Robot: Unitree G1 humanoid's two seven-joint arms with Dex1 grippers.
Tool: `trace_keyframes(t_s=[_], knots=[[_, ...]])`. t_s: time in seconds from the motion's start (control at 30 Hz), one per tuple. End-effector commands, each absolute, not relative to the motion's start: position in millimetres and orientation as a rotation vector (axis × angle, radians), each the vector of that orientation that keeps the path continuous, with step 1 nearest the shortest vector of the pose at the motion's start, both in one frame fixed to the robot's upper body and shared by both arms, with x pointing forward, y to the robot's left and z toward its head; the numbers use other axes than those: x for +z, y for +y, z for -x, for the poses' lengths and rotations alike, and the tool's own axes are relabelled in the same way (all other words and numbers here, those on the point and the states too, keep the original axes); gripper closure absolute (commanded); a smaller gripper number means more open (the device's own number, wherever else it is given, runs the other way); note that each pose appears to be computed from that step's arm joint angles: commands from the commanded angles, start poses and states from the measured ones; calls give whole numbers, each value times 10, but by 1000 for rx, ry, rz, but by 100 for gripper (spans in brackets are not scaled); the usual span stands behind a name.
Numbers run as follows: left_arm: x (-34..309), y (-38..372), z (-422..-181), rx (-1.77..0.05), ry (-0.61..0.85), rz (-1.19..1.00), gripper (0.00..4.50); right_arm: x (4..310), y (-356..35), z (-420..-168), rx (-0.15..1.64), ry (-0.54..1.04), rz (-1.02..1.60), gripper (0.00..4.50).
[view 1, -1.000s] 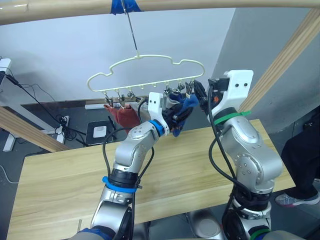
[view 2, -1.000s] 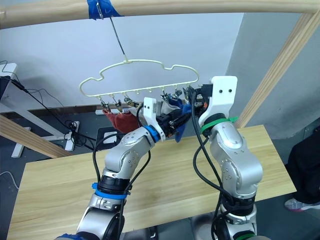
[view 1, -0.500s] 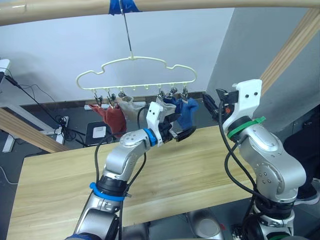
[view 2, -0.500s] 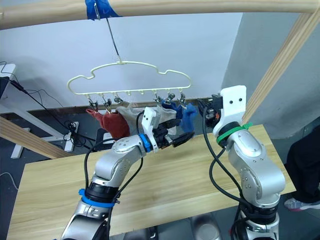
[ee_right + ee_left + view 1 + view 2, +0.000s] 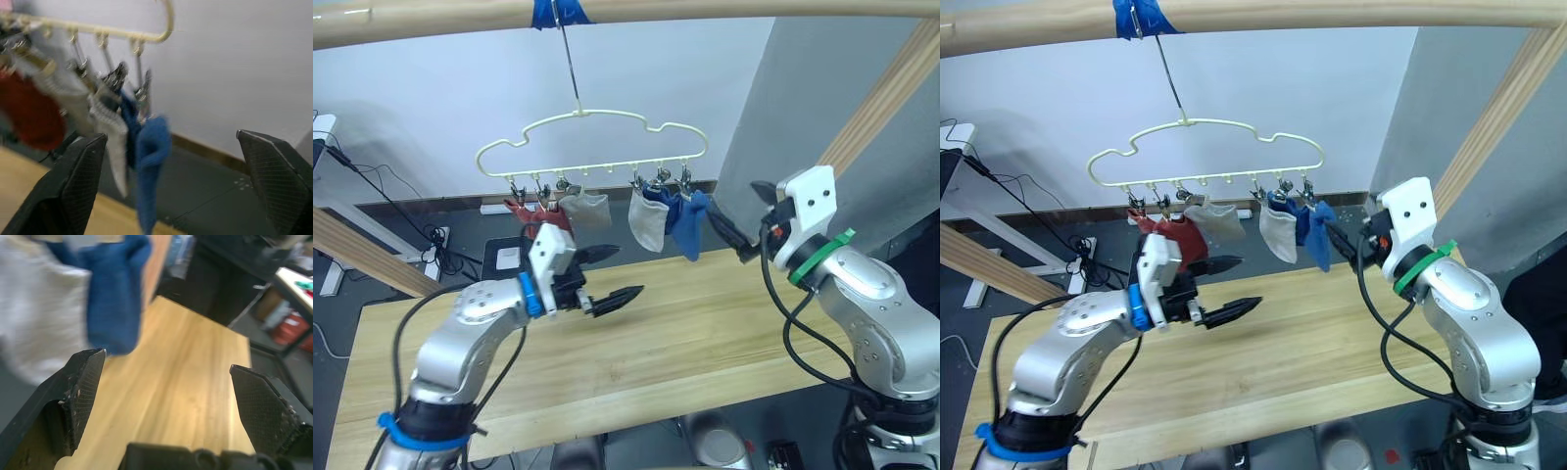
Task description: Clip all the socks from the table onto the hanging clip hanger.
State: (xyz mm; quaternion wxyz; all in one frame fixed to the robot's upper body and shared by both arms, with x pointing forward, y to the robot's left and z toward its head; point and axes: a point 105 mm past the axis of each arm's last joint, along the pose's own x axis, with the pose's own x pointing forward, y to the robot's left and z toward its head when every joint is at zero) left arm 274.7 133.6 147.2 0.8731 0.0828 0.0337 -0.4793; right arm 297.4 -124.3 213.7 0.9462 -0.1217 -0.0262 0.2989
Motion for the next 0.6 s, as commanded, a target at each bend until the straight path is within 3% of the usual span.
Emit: trace_keyframes(t_s=[0.03, 0.33, 0.6], knots=[[1516, 1762, -2712, -821, 76, -259, 0, 2132, -1285, -2816, 758, -38, 292, 4], [1398, 2675, -2596, -494, 233, -424, 0, 2066, -1603, -2788, 885, 6, 427, 4], [1379, 2772, -2623, -481, 262, -393, 0, 2092, -1641, -2817, 897, 2, 452, 4]])
